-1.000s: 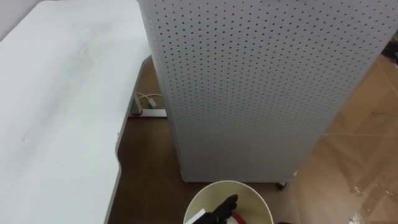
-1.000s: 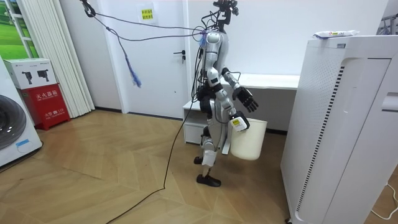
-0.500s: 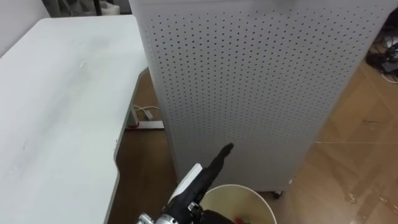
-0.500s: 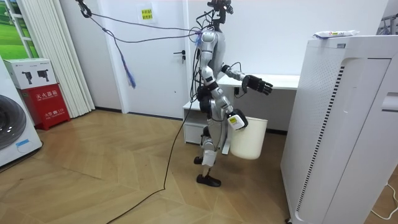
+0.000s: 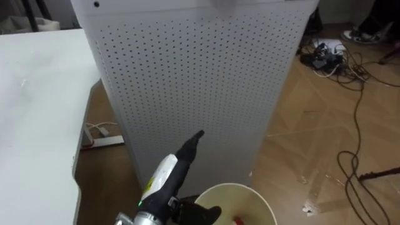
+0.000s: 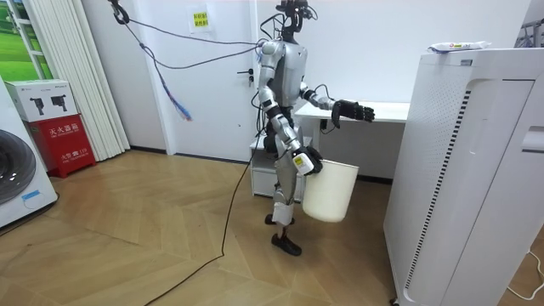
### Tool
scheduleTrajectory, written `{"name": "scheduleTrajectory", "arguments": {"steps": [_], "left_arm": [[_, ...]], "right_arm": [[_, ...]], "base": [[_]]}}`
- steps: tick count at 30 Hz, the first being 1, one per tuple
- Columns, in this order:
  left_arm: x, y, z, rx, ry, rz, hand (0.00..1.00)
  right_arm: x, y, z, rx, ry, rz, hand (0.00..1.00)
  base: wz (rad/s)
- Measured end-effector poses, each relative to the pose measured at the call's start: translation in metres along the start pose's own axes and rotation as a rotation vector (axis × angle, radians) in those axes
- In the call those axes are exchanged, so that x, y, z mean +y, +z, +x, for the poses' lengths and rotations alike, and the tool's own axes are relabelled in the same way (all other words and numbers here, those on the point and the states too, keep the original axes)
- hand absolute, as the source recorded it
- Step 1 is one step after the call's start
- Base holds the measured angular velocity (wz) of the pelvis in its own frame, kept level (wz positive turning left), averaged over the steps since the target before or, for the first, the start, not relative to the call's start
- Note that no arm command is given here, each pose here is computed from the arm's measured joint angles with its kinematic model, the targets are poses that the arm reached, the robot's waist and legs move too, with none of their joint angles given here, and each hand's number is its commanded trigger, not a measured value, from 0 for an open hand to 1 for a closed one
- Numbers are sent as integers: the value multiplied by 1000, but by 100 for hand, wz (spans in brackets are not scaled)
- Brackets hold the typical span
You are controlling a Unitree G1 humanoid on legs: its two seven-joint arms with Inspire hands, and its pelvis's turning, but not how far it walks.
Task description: Pick garbage
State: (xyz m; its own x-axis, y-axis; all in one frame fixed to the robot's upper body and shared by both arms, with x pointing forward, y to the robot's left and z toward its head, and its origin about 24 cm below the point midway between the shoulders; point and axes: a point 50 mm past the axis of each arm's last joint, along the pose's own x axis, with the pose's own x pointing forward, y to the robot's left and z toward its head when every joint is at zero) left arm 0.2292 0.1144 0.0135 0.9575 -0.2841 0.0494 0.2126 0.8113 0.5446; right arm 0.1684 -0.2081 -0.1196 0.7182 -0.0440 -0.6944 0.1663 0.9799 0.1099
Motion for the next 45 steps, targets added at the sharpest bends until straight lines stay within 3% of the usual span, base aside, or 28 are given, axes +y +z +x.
{"name": "scheduleTrajectory", "arguments": {"steps": [6, 20, 29, 37, 45], "left_arm": [[35, 16, 3, -105, 221, 31, 0], [53, 27, -1, -226, 455, 63, 0], [89, 48, -8, -366, 685, 135, 0], [87, 54, -9, -413, 687, 179, 0], [62, 67, -11, -531, 601, 155, 0]], "right_arm": [[-3, -1, -1, -4, -9, -7, 100], [-6, 0, -2, -23, -16, -30, 100], [-14, -19, -11, 30, -45, -47, 100], [-12, -16, -10, 21, -46, -59, 100], [-1, 3, -3, -45, -6, -65, 100]], "base": [[-13], [-18], [-45], [5], [16]]}}
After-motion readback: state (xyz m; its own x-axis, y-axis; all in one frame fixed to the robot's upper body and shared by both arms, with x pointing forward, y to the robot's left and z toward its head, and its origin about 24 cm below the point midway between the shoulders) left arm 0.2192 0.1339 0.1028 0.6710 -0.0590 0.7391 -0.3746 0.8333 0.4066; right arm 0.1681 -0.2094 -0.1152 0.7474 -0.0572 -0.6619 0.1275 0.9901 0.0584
